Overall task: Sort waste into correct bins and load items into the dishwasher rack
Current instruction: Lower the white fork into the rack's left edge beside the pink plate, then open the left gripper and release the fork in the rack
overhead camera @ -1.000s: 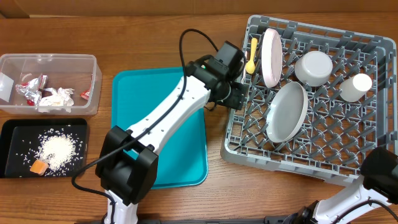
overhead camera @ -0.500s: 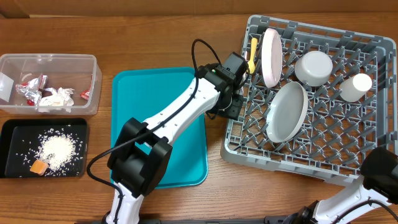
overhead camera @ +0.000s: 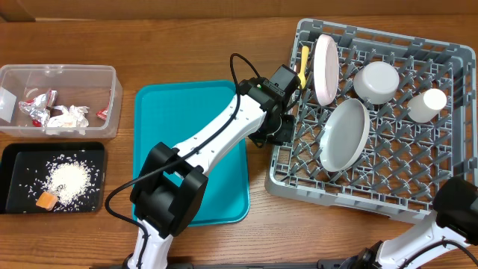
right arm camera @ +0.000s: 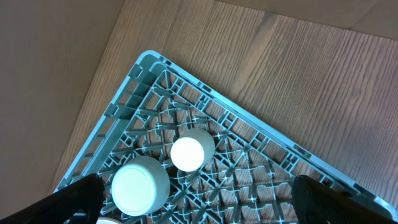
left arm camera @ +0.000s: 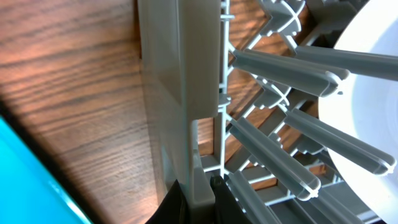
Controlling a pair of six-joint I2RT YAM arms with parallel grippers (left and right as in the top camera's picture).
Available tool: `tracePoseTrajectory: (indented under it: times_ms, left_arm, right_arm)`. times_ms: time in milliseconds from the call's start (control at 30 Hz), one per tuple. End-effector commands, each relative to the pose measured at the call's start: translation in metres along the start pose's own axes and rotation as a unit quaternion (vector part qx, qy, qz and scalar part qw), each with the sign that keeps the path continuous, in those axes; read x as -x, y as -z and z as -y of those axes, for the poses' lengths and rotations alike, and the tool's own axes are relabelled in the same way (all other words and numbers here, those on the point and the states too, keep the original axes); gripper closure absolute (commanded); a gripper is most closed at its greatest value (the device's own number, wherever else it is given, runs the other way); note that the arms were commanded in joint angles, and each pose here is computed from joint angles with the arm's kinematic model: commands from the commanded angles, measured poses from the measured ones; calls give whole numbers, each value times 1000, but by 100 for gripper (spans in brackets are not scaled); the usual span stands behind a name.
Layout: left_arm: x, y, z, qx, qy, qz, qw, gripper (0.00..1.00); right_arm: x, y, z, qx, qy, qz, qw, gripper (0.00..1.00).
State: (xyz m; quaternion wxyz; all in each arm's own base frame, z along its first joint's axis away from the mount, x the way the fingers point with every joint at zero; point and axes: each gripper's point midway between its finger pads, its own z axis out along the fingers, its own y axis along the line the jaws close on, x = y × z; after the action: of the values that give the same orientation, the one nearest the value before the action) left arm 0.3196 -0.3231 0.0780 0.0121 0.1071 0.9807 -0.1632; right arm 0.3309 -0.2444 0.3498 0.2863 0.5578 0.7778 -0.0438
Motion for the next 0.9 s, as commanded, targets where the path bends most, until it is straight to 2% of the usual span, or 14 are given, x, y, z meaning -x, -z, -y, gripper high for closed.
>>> tracePoseTrajectory:
  times_ms: [0, 200, 267, 300, 500, 600, 867]
  left_arm:
    - [-24, -3, 30, -66, 8, -55, 996, 96]
    - [-39, -6, 44, -72, 2, -74, 995, 94]
    - [-41, -7, 47, -72, -2, -76, 995, 75]
    - [-42, -7, 47, -71, -3, -76, 995, 72]
    - [-51, -6, 56, -89, -5, -95, 992, 71]
    - [-56, -6, 57, -88, -5, -103, 991, 81]
    - [-61, -6, 60, -91, -5, -111, 990, 78]
  right_arm:
    - [2, 4, 1, 0, -3, 7, 1000, 0]
    - [2, 4, 1, 0, -3, 7, 1000, 0]
    - [2, 4, 1, 0, -3, 7, 1000, 0]
    - [2, 4, 1, 0, -3, 7, 1000, 0]
    - [2, 4, 1, 0, -3, 7, 1000, 0]
    - [2, 4, 1, 0, -3, 7, 1000, 0]
    - [2, 4, 1, 0, -3, 7, 1000, 0]
